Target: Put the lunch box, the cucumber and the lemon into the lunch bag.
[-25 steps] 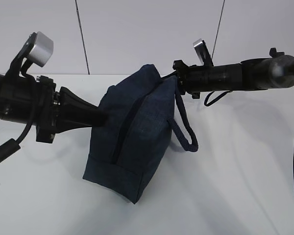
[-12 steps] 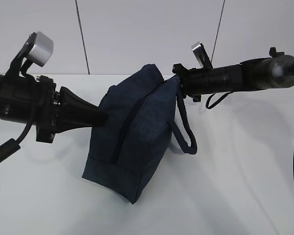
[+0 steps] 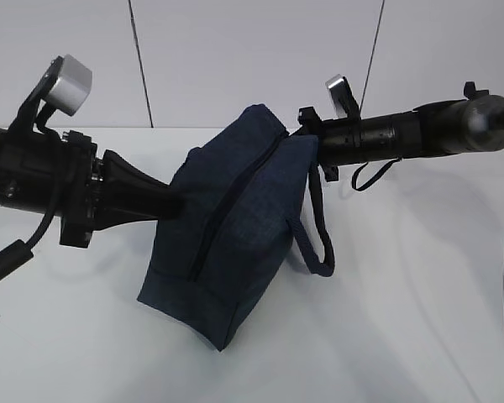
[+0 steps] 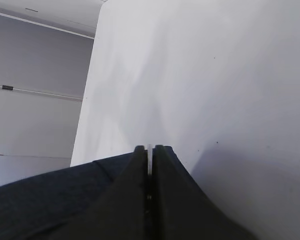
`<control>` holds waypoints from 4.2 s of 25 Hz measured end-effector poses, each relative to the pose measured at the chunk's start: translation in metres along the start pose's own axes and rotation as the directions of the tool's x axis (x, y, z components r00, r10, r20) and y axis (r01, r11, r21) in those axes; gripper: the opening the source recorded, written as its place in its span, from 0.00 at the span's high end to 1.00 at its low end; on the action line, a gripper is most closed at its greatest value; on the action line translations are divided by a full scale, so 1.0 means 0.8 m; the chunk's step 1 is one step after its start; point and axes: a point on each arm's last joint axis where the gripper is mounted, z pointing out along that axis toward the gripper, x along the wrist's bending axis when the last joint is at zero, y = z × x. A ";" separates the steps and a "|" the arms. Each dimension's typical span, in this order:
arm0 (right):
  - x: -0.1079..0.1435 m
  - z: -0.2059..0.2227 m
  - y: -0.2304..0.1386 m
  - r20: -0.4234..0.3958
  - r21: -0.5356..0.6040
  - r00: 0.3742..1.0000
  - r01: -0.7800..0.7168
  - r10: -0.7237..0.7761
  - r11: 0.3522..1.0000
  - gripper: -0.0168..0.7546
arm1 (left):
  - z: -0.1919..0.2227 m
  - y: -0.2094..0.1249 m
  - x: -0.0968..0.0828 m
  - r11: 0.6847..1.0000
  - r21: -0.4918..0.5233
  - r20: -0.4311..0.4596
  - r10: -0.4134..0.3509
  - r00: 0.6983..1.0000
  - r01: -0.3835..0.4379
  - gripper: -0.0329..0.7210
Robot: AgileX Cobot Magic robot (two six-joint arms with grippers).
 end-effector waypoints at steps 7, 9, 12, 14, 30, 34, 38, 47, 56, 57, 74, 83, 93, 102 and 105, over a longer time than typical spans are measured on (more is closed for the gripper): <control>0.002 0.000 -0.004 -0.013 0.038 1.000 -0.013 0.013 0.999 0.95 | 0.000 0.000 0.000 1.000 0.000 0.004 0.001 1.000 -0.001 0.94; -0.003 0.000 -0.007 0.027 0.058 1.000 -0.014 0.013 0.998 0.95 | 0.000 0.000 0.000 1.000 0.000 0.004 0.001 1.000 -0.001 0.94; -0.008 0.000 -0.009 0.073 0.080 0.997 -0.007 0.001 0.997 0.95 | 0.000 0.000 0.000 1.000 0.000 0.004 0.001 1.000 -0.001 0.94; -0.009 -0.001 -0.009 0.080 0.083 0.997 -0.005 -0.002 0.997 0.95 | 0.000 0.000 0.000 1.000 0.000 0.004 0.001 1.000 -0.001 0.94; -0.006 -0.002 -0.003 0.055 0.044 0.998 -0.025 0.022 0.999 0.62 | 0.000 0.000 0.000 1.000 0.000 0.004 0.001 1.000 -0.001 0.94; -0.007 -0.007 0.001 0.044 0.017 0.998 -0.040 0.039 0.999 0.34 | 0.000 0.000 0.000 1.000 -0.004 0.003 -0.002 1.000 0.002 0.94; -0.014 -0.025 0.009 0.024 -0.012 0.998 -0.061 0.061 0.998 0.29 | 0.000 0.003 0.001 0.999 -0.029 -0.010 -0.033 0.999 0.033 0.85; 0.007 -0.072 0.031 0.029 -0.040 1.000 0.001 0.001 0.999 0.28 | -0.003 0.006 0.003 0.992 -0.029 -0.057 -0.121 0.991 0.119 0.20; 0.051 -0.089 0.035 0.055 0.045 0.993 0.107 -0.109 0.993 0.28 | -0.072 0.048 -0.024 0.991 -0.096 -0.192 -0.109 0.975 0.092 0.17; 0.059 -0.093 0.036 0.063 0.053 0.991 0.116 -0.120 0.992 0.28 | -0.079 0.054 -0.034 0.992 -0.102 -0.200 -0.093 0.975 0.074 0.17; 0.351 -0.211 -0.015 0.527 0.275 0.700 0.397 -0.482 0.876 0.28 | -0.182 0.052 -0.163 0.913 -0.004 -0.479 -0.360 0.800 0.408 0.17; 0.474 -0.317 -0.171 0.570 0.148 0.637 0.542 -0.519 0.827 0.28 | -0.237 0.024 -0.238 0.899 -0.083 -0.652 -0.376 0.659 0.431 0.17; 0.433 -0.430 -0.441 0.803 -0.091 0.381 0.838 -0.459 0.537 0.28 | -0.262 0.006 -0.272 0.922 -0.114 -0.715 -0.334 0.614 0.370 0.18; 0.360 -0.426 -0.475 0.863 -0.015 0.360 0.721 -0.356 0.693 0.28 | -0.249 -0.021 -0.265 0.907 -0.091 -0.713 -0.347 0.609 0.410 0.18; 0.353 -0.419 -0.469 0.857 -0.002 0.362 0.712 -0.366 0.702 0.28 | -0.251 -0.025 -0.268 0.917 -0.105 -0.725 -0.335 0.602 0.385 0.18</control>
